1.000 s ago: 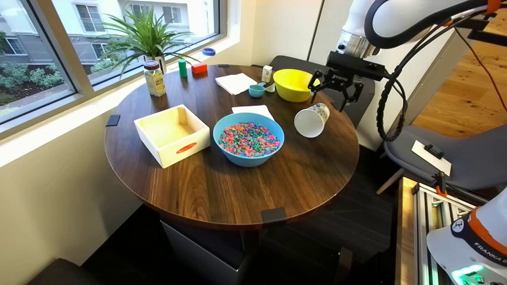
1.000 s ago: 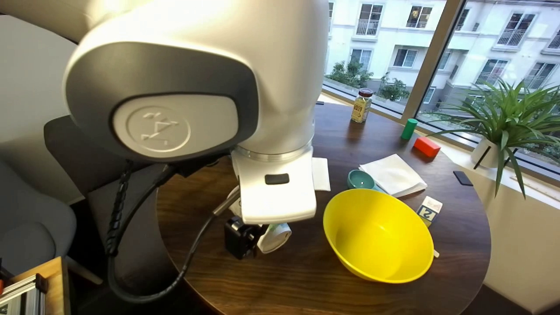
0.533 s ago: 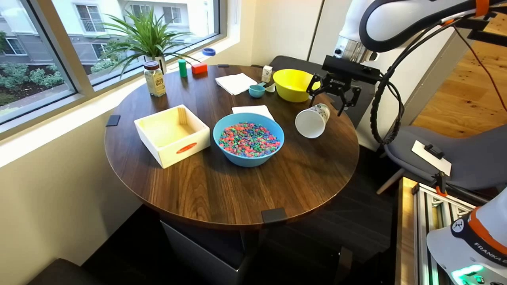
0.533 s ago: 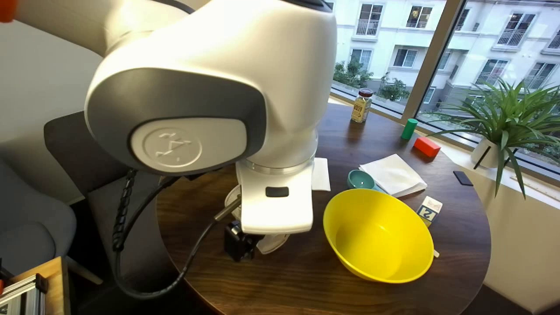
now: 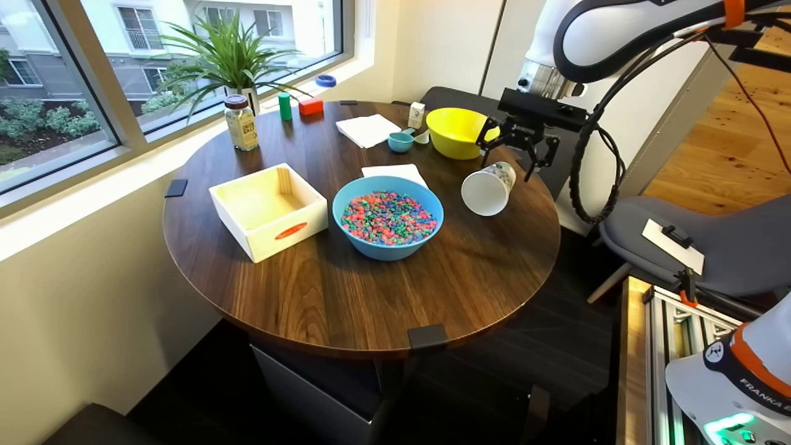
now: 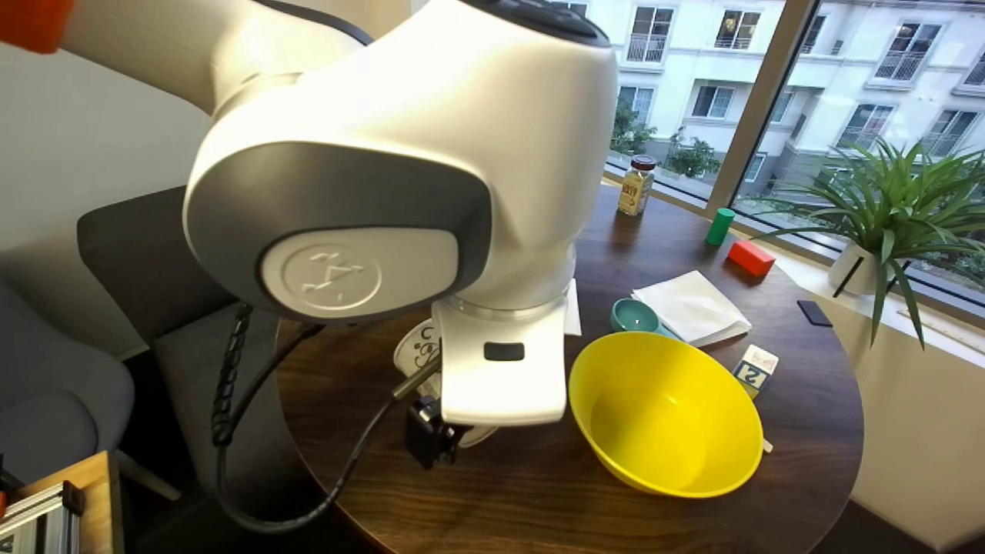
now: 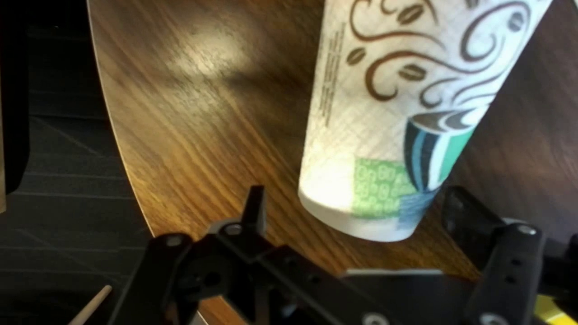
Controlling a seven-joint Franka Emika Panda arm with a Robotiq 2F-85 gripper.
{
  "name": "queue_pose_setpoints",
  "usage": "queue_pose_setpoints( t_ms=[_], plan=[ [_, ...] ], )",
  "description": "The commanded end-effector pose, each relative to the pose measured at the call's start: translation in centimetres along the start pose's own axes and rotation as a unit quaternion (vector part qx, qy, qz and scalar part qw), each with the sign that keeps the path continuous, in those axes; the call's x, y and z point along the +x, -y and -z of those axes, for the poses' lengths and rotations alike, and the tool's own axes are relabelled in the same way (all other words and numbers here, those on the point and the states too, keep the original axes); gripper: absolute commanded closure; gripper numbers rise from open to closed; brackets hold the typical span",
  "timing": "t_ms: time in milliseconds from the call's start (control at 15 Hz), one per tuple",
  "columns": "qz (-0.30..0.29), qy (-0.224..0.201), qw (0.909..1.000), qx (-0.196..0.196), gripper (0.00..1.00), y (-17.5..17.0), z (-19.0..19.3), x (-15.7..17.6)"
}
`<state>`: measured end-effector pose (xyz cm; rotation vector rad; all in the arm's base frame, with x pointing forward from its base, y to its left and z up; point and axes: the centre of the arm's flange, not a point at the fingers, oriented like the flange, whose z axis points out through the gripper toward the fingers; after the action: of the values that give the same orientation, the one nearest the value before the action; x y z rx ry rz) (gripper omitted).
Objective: Turn the paper cup over
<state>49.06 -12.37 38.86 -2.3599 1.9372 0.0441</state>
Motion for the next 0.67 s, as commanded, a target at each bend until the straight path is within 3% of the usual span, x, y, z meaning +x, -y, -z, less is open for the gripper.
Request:
queue_pose_setpoints(
  t_ms=[0, 600],
  plan=[
    [-0.01, 0.008, 0.9999, 0.004, 0.0, 1.0, -0.7, 0.4],
    [-0.005, 0.02, 0.9998, 0.006, 0.0, 2.5, -1.5, 0.0]
  ],
)
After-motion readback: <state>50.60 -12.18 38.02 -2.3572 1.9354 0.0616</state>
